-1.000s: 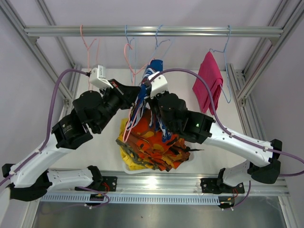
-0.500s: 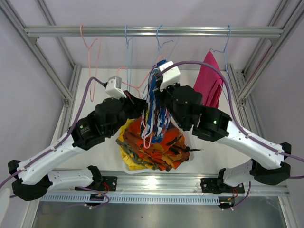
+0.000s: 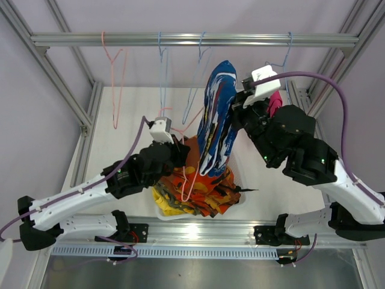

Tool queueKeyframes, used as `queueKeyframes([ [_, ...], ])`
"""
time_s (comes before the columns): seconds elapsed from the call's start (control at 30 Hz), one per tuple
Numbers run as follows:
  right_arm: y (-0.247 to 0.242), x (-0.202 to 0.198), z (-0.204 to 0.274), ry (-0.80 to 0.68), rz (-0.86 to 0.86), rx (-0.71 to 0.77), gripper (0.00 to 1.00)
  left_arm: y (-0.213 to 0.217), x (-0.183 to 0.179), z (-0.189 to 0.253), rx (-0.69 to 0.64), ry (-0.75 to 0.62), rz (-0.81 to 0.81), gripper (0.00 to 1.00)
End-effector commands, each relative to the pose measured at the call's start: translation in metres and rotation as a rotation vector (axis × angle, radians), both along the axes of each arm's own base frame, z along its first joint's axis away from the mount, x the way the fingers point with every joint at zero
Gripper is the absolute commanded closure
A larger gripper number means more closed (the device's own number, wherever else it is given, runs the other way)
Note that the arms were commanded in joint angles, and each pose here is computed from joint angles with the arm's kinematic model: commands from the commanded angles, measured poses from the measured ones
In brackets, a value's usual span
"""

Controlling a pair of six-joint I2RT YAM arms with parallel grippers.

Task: Remove the trousers from the hanger
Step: Remove the trousers from the hanger, then place the trousers in the bin.

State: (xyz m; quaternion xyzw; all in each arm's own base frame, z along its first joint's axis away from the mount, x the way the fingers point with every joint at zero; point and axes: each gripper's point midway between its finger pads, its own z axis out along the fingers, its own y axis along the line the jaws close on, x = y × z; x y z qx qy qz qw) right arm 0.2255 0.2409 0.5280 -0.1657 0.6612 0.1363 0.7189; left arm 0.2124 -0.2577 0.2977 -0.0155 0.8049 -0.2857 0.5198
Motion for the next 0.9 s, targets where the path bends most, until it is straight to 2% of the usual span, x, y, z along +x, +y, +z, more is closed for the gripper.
queueKeyframes([
  [0.0,-0.032,-0.012,0.06,-0.088,-0.003,0.195,1.0,0.001,0.007,-0.013,0.095,-0.033,0.043,1.0],
  [0.13,-0.04,-0.014,0.06,-0.078,-0.005,0.184,1.0,0.003,0.006,-0.029,0.199,-0.036,0.069,1.0],
  [0.3,-0.052,-0.024,0.057,-0.055,0.027,0.203,1.0,0.011,0.002,-0.037,0.22,-0.019,0.078,1.0],
  [0.4,-0.063,-0.03,0.04,-0.031,0.034,0.186,1.0,0.018,-0.004,-0.025,0.177,-0.03,0.064,1.0],
  [0.63,-0.075,-0.035,-0.038,0.054,0.026,0.109,1.0,0.04,-0.022,0.008,0.128,-0.064,-0.011,1.0],
  [0.87,-0.078,-0.039,-0.094,0.133,0.028,0.079,1.0,0.077,-0.04,0.051,-0.005,-0.139,-0.033,1.0],
])
